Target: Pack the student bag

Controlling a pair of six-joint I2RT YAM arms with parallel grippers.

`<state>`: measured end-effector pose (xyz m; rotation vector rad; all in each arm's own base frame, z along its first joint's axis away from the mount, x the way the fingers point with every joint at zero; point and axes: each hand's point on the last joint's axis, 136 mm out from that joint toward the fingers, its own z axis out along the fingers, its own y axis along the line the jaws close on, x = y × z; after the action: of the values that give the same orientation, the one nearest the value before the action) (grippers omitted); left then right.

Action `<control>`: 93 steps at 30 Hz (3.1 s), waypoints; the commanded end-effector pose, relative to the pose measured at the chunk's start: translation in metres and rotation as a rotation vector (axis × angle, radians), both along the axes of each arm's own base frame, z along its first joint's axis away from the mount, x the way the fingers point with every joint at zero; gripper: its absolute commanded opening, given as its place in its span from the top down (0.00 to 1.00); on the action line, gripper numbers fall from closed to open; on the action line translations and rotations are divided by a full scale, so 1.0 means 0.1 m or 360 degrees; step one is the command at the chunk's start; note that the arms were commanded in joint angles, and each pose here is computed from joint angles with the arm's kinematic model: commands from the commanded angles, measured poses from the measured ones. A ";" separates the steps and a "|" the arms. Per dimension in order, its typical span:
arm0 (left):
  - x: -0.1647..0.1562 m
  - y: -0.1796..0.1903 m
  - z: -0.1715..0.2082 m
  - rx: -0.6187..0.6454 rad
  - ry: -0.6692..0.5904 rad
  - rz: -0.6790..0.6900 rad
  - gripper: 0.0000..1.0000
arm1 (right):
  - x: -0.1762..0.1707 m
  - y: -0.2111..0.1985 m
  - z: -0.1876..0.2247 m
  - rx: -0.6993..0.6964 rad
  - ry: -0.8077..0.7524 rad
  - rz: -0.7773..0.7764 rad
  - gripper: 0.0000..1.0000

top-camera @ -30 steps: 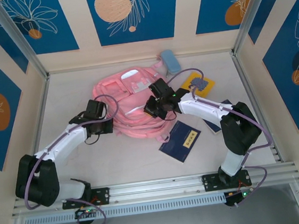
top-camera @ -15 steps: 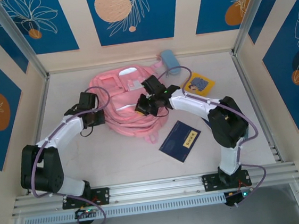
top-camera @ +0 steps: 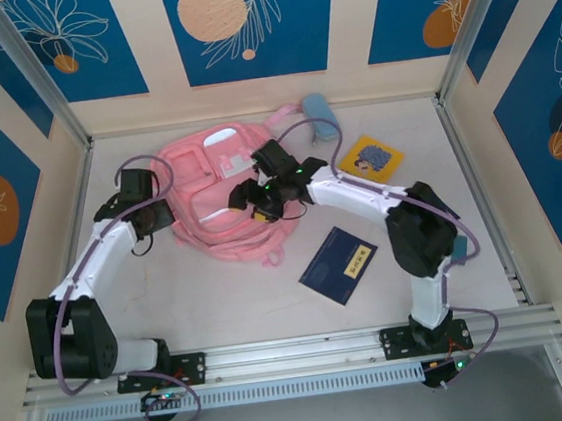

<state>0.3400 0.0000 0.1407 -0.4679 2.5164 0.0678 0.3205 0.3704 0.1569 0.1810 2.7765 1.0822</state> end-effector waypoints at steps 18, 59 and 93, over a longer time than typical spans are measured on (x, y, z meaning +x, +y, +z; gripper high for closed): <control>-0.18 -0.99 0.33 -0.0636 -0.0103 -0.0431 0.04 | -0.75 -1.91 -0.99 -0.1035 0.0171 -0.0395 0.35; -0.52 -2.24 0.26 -0.0717 0.0075 -0.0936 0.01 | -1.09 -2.37 -1.00 -0.0920 0.0250 -0.0145 0.37; -1.16 -3.92 -1.03 -0.0758 0.0748 -0.1116 0.48 | -1.33 -2.63 -1.43 -0.0708 0.0582 -0.0248 0.76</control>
<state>0.2285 -0.3846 0.0378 0.3198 2.9729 -0.7658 0.1963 0.1051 0.0197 0.5698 3.1232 0.3771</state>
